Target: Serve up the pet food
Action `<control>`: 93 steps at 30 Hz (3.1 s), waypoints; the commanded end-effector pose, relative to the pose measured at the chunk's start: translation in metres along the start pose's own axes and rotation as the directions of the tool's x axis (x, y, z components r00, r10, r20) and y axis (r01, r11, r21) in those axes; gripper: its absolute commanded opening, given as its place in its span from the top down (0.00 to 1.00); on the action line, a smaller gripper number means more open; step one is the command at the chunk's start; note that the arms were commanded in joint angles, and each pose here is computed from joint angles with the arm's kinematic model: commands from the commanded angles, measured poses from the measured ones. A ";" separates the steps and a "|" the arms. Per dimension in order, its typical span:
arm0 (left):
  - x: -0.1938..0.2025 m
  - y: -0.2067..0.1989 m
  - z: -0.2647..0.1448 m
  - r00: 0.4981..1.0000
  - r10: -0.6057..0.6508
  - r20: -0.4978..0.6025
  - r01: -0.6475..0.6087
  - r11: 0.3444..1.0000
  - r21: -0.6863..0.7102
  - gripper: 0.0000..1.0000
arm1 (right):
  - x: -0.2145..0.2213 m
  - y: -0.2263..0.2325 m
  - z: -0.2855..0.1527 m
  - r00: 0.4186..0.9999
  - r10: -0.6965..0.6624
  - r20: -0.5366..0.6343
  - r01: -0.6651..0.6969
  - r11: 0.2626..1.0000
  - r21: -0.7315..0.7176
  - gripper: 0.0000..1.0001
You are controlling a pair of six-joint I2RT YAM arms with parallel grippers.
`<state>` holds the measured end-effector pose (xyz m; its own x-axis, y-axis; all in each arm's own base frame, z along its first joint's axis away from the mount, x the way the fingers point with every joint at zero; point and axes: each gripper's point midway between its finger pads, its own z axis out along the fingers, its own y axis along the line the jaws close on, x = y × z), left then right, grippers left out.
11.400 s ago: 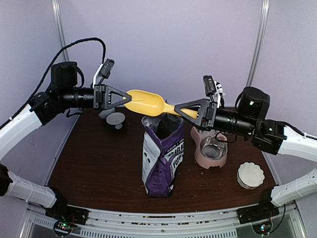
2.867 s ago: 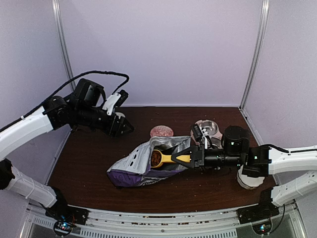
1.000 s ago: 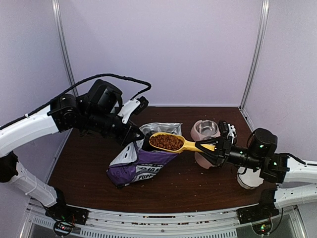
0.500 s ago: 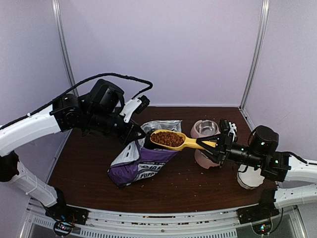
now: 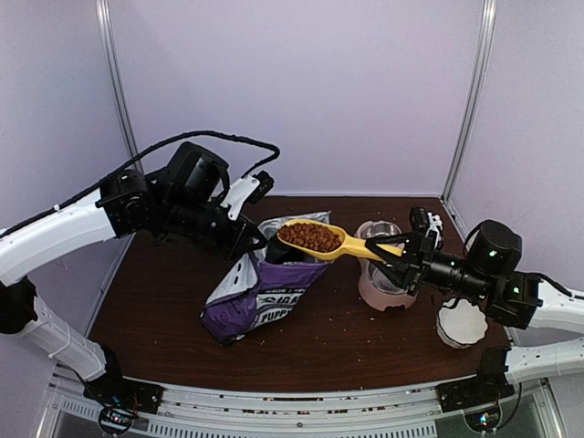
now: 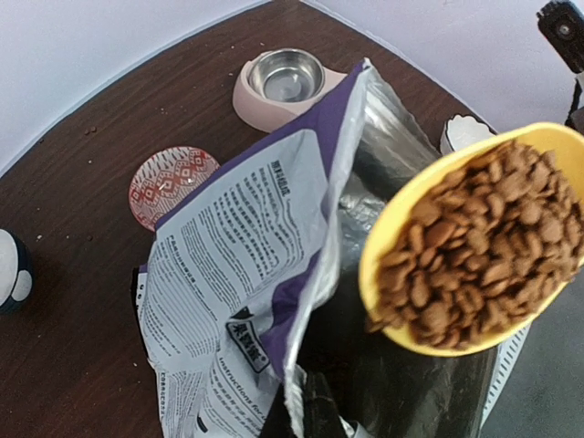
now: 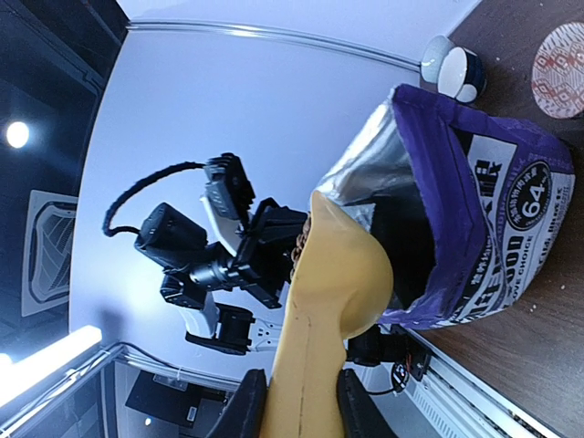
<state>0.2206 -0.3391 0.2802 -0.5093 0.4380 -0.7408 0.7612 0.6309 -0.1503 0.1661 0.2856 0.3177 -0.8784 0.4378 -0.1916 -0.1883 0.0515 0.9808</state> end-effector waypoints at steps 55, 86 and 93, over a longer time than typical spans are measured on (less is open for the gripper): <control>0.005 0.124 -0.024 0.998 -0.029 0.057 0.042 0.966 -0.255 1.00 | -0.111 -0.101 -0.116 0.868 0.041 0.496 -0.070 0.997 0.041 0.87; 0.017 0.122 -0.023 0.998 -0.018 0.061 0.032 0.969 -0.244 1.00 | -0.101 -0.183 -0.151 0.842 -0.079 0.534 -0.171 0.899 0.403 0.87; 0.017 0.118 -0.022 0.998 -0.019 0.061 0.032 0.974 -0.226 1.00 | -0.105 -0.172 -0.155 0.849 -0.145 0.508 -0.144 0.861 0.487 0.87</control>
<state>0.2899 -0.2505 0.2751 -0.4909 0.3636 -0.7917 0.6436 0.7638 -0.0483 0.2188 0.0983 0.1411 -0.5218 0.8276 -0.2070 0.2199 0.3649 0.9047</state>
